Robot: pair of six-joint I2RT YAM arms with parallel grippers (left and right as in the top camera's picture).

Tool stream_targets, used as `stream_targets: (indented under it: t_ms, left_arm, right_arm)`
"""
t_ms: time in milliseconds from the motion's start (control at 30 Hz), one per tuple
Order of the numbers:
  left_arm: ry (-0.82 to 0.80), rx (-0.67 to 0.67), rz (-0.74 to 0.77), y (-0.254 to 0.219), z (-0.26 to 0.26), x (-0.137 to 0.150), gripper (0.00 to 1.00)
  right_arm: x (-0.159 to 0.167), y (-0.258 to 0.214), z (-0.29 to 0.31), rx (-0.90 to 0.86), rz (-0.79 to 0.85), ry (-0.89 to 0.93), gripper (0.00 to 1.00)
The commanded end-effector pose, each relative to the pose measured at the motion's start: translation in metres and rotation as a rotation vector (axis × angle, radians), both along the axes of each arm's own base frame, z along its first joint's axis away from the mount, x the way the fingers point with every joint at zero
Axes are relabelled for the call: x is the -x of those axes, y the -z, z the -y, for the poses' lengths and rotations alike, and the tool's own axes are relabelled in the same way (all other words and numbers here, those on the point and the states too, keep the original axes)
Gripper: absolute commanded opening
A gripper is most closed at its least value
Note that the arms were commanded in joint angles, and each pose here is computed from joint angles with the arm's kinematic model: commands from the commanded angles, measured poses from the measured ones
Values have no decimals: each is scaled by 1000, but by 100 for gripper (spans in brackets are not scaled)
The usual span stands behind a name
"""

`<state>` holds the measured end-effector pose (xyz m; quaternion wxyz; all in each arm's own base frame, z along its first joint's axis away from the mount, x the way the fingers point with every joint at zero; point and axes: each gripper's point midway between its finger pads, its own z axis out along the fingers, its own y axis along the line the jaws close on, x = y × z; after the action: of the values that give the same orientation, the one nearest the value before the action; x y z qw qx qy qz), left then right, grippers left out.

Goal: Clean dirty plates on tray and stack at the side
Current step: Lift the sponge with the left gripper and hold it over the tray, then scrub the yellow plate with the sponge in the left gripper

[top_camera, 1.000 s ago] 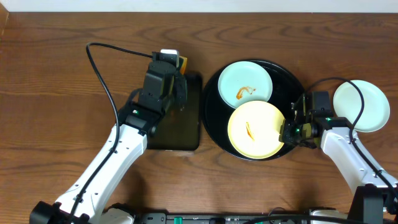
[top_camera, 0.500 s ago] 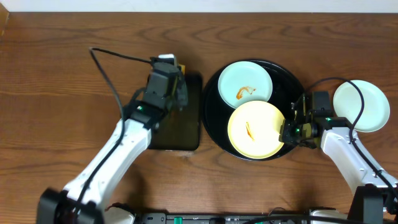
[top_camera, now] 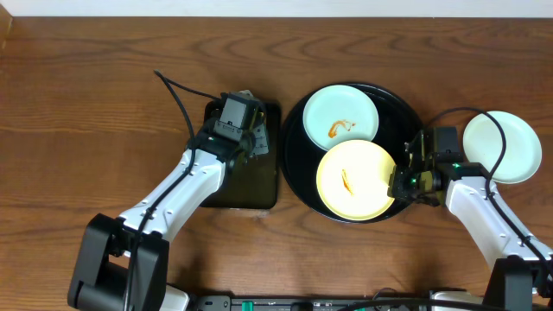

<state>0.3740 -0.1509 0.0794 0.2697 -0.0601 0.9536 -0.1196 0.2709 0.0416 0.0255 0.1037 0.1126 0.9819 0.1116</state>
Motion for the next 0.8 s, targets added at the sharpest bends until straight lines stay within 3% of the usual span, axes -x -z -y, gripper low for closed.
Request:
stream_targets:
  t_ms: [0,500,767]
  left_arm:
    - [5,24,-2,-2,2,1,8]
    - [-34,71,-9,-4,6,0,8]
    - [57,167,72,-20,50,-5,7]
  right_arm:
    - [2,3,0,7,-10,0,1]
    - [2,3,0,7,-10,0,1]
    - [2,3,0,7,-10,0,1]
